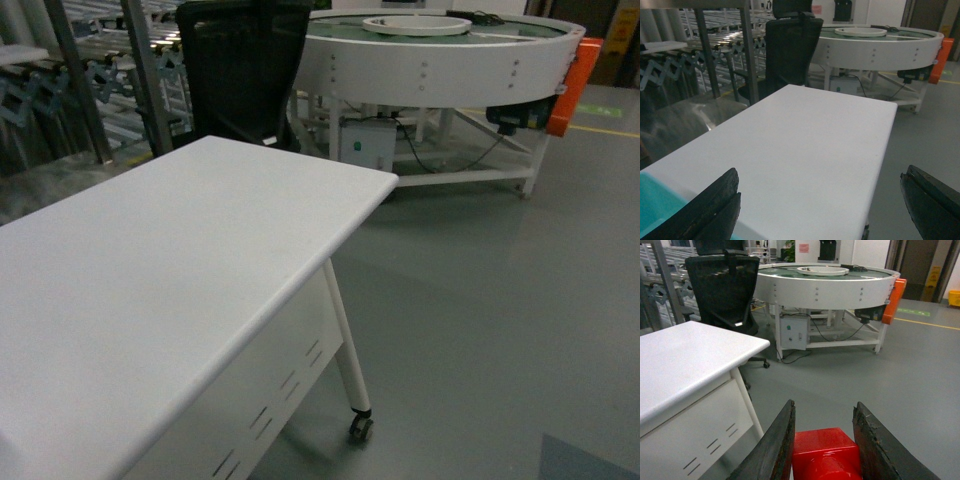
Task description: Pick red block from blue box to shelf
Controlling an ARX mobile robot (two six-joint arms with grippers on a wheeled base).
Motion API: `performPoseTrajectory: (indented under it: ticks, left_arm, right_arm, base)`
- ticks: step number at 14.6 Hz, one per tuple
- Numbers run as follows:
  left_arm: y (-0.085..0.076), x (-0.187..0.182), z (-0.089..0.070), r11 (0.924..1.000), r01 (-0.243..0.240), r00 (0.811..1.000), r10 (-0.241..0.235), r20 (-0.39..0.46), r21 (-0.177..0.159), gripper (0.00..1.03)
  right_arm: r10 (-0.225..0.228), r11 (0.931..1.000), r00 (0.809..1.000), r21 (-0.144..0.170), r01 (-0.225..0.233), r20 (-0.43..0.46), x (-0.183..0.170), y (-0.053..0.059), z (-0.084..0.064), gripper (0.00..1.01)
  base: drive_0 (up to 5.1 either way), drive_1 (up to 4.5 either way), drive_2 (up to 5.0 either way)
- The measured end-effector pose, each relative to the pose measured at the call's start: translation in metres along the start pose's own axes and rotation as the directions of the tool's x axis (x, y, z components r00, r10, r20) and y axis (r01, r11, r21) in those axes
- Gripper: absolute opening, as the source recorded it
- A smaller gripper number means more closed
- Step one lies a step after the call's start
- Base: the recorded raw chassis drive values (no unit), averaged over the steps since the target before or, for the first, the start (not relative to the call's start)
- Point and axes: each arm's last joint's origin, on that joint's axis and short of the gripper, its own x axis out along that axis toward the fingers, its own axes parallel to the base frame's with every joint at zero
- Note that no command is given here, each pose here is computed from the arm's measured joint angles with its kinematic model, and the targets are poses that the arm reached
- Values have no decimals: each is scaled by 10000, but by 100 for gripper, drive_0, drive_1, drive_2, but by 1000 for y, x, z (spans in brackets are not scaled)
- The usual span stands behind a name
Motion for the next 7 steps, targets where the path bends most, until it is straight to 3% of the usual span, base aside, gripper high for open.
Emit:
performPoseTrajectory:
  ticks: [7]
  left_arm:
    - [0, 0, 0, 10000, 4, 10000, -4, 0, 4, 98]
  right_arm:
    - [0, 10000, 10000, 0, 0, 0, 0, 0, 0, 28]
  base:
    - [-161, -161, -161]
